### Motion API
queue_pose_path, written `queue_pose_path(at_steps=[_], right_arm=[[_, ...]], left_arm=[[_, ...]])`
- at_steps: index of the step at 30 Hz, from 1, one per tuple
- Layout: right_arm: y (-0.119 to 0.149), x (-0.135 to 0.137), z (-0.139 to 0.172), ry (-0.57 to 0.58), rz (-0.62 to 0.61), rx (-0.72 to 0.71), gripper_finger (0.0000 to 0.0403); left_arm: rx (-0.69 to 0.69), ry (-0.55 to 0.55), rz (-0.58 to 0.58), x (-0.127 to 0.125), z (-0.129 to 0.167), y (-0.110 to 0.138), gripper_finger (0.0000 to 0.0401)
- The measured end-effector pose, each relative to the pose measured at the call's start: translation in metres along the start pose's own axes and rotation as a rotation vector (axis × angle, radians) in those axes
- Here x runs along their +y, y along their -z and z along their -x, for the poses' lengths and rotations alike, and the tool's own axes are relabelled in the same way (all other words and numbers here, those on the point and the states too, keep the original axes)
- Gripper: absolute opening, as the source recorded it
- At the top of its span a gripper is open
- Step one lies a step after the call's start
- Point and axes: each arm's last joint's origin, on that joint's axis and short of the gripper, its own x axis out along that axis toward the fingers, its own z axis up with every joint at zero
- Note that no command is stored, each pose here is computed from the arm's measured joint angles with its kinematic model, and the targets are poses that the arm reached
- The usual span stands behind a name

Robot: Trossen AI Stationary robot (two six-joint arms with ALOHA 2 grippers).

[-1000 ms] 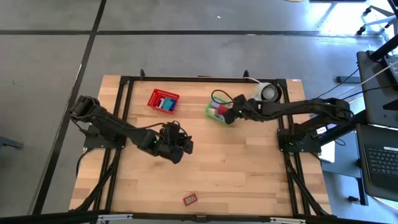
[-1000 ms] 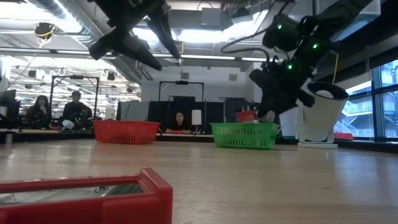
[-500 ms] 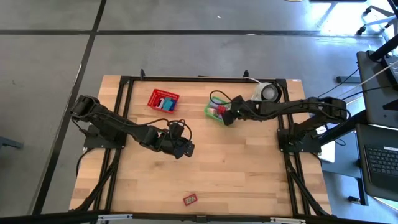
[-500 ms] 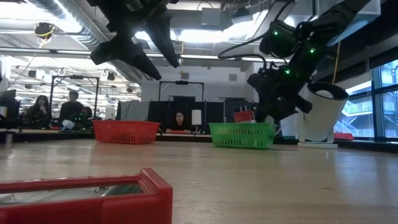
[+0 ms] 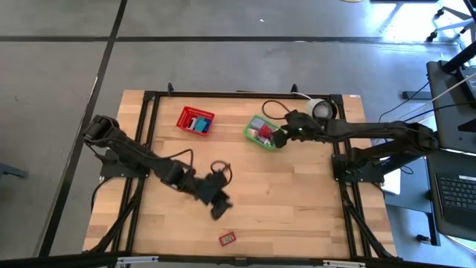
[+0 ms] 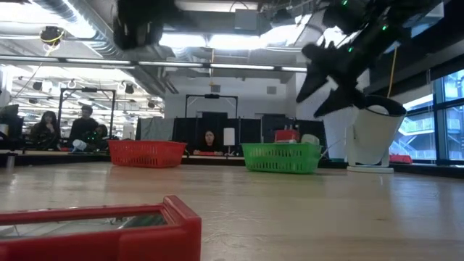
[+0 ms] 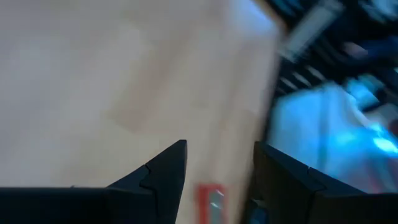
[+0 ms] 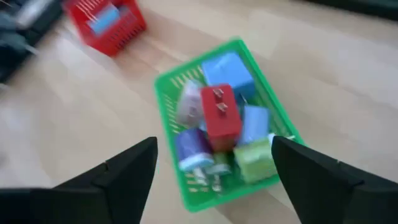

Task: Pick & Place Office items
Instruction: Put the red digital clock into the red bin

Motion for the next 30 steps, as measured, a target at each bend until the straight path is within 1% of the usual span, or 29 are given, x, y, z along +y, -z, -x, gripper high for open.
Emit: queue_pose_path(at_steps=[2, 4, 6, 8, 11, 14, 17, 20, 26, 28, 30], right_arm=[[-0.003, 0.002, 0.012, -0.035, -0.004, -0.031, 0.0319], [-0.004, 0.003, 0.022, -0.067, -0.004, -0.057, 0.0319], [-0.004, 0.005, 0.032, -0.095, -0.001, -0.072, 0.0319], [-0.003, 0.007, 0.040, -0.119, 0.005, -0.080, 0.0319], [0.000, 0.011, 0.048, -0.156, 0.017, -0.084, 0.0320], [0.004, 0.015, 0.052, -0.182, 0.017, -0.071, 0.0320], [0.009, 0.019, 0.054, -0.204, 0.031, -0.055, 0.0320], [0.014, 0.023, 0.056, -0.224, 0.053, -0.037, 0.0320], [0.021, 0.028, 0.058, -0.240, 0.082, -0.010, 0.0320], [0.023, 0.028, 0.059, -0.235, 0.091, -0.002, 0.0320], [0.025, 0.028, 0.059, -0.227, 0.092, 0.010, 0.0320]], left_arm=[[0.007, 0.077, -0.039, -0.013, 0.002, 0.010, 0.0184], [-0.030, 0.099, -0.046, -0.022, 0.004, 0.020, 0.0188], [-0.069, 0.078, -0.006, -0.027, 0.006, 0.029, 0.0196], [-0.076, 0.071, 0.051, -0.030, 0.007, 0.037, 0.0208], [-0.040, 0.078, 0.104, -0.034, 0.001, 0.053, 0.0232], [0.009, 0.124, 0.111, -0.041, -0.010, 0.072, 0.0255], [0.028, 0.158, 0.030, -0.045, -0.026, 0.091, 0.0272], [0.020, 0.132, -0.087, -0.048, -0.041, 0.105, 0.0278], [0.071, -0.010, -0.433, -0.063, -0.069, 0.117, 0.0278], [0.106, -0.060, -0.522, -0.067, -0.076, 0.119, 0.0278], [0.137, -0.110, -0.585, -0.069, -0.084, 0.121, 0.0278]])
